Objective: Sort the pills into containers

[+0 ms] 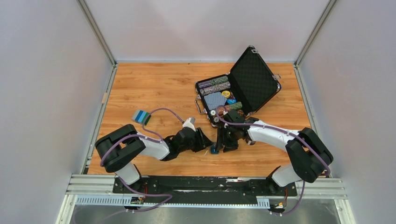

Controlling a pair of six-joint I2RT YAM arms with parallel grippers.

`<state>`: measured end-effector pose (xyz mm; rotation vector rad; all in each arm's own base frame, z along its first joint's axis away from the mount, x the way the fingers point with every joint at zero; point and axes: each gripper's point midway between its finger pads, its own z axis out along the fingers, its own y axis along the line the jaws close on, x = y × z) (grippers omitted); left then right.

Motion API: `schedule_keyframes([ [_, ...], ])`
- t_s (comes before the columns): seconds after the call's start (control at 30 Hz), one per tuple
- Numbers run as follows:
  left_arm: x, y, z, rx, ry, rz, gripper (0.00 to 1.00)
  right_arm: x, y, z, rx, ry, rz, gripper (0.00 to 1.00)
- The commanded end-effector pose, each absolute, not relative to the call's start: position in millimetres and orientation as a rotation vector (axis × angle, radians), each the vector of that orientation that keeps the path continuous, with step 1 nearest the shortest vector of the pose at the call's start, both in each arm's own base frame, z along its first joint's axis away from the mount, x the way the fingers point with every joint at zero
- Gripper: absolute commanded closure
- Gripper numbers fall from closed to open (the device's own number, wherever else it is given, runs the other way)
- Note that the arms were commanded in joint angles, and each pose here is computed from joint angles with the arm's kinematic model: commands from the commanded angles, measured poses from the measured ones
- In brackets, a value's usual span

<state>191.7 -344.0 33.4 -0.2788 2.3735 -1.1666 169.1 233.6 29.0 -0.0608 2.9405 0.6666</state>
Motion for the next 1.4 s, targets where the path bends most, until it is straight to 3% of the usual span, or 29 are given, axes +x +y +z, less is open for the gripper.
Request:
schedule_keyframes([
  [0.0, 195, -346, 50, -0.234, 2.307, -1.196, 0.53, 177, 236, 27, -0.084, 2.912, 0.635, 0.55],
  [0.43, 171, -347, 55, 0.010, 2.310, -1.210, 0.57, 181, 237, 25, -0.032, 2.916, 0.624, 0.62],
  [1.07, 157, -330, 23, -0.060, 2.421, -1.127, 0.84, 180, 241, 21, -0.017, 2.926, 0.653, 0.65],
  [1.2, 162, -330, 28, -0.085, 2.397, -1.124, 0.80, 182, 243, 28, -0.012, 2.907, 0.669, 0.65],
  [1.37, 179, -335, 61, -0.047, 2.315, -1.077, 0.60, 194, 246, 53, -0.005, 2.850, 0.663, 0.63],
])
